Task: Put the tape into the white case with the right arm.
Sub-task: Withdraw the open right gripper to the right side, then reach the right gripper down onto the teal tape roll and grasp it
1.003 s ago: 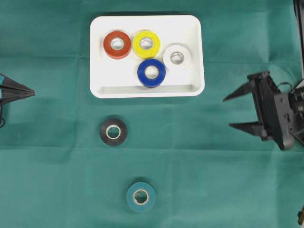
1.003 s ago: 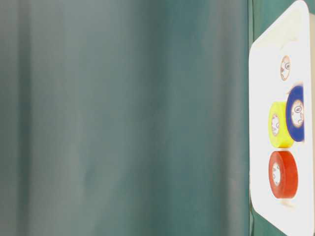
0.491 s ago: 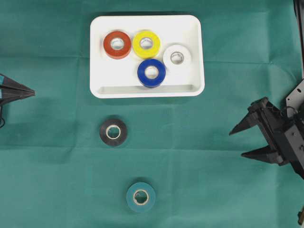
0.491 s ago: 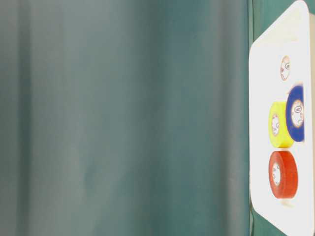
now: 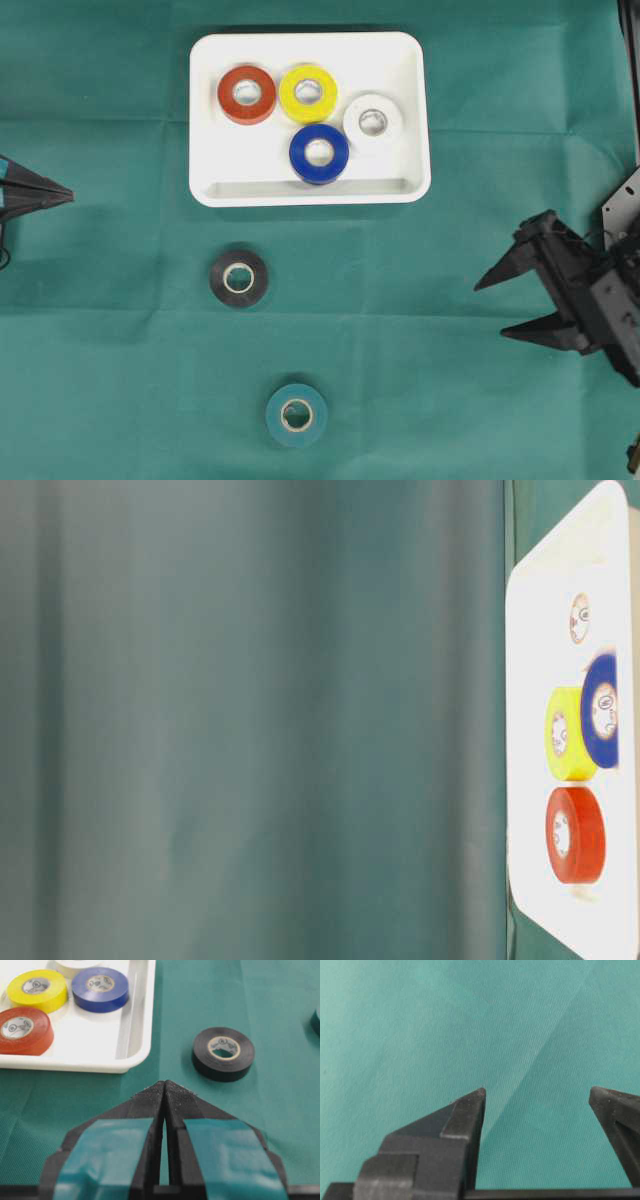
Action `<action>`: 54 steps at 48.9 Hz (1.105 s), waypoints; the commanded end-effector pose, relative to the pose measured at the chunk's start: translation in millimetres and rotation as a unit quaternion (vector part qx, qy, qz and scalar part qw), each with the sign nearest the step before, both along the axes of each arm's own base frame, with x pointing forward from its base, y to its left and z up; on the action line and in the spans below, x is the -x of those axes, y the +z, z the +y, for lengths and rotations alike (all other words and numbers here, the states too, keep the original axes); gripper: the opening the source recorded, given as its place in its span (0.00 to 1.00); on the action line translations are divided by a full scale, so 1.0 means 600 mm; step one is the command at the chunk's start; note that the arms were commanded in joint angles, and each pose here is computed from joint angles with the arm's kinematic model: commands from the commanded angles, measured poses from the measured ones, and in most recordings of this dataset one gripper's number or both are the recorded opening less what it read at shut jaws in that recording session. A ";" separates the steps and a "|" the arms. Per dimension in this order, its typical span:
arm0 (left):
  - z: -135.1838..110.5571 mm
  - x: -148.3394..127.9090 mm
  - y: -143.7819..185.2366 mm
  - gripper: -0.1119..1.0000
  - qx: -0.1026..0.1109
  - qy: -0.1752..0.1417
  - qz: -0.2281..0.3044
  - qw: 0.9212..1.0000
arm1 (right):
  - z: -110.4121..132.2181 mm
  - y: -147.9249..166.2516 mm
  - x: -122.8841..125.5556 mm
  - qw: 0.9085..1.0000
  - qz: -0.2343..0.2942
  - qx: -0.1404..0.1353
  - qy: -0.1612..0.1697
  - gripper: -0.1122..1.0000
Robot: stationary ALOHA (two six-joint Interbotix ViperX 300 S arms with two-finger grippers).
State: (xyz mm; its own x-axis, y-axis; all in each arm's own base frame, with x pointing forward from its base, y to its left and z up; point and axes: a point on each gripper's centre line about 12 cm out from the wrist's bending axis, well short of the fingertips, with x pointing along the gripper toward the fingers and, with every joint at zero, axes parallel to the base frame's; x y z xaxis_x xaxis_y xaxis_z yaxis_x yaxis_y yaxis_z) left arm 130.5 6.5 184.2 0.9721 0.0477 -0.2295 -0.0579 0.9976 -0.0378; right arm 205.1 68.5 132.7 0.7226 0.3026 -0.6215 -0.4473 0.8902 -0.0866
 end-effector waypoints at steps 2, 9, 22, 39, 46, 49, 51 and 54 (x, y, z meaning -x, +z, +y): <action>0.001 -0.002 0.007 0.11 0.001 0.002 -0.005 1.000 | 0.012 0.012 -0.036 1.000 -0.005 -0.004 0.003 0.59; 0.001 -0.002 0.007 0.11 0.000 0.002 -0.005 1.000 | 0.026 0.010 -0.084 1.000 0.005 0.001 0.006 0.59; 0.001 -0.002 0.007 0.11 0.000 0.002 -0.005 1.000 | 0.067 0.003 -0.176 1.000 0.007 0.005 0.025 0.59; 0.001 -0.002 0.007 0.11 0.000 0.002 -0.005 1.000 | 0.124 -0.003 -0.256 0.999 -0.009 -0.011 0.052 0.59; 0.001 -0.002 0.007 0.11 0.001 0.002 -0.005 1.000 | 0.140 -0.007 -0.282 0.998 -0.014 -0.014 0.057 0.59; 0.001 -0.002 0.007 0.11 0.000 0.002 -0.005 1.000 | 0.149 -0.009 -0.290 0.998 -0.015 -0.014 0.061 0.59; 0.001 -0.002 0.007 0.11 0.001 0.002 -0.005 1.000 | 0.156 -0.010 -0.295 0.998 -0.017 -0.014 0.065 0.59; 0.001 -0.002 0.008 0.11 0.000 0.002 -0.005 1.000 | 0.169 -0.011 -0.302 0.997 -0.020 -0.017 0.072 0.59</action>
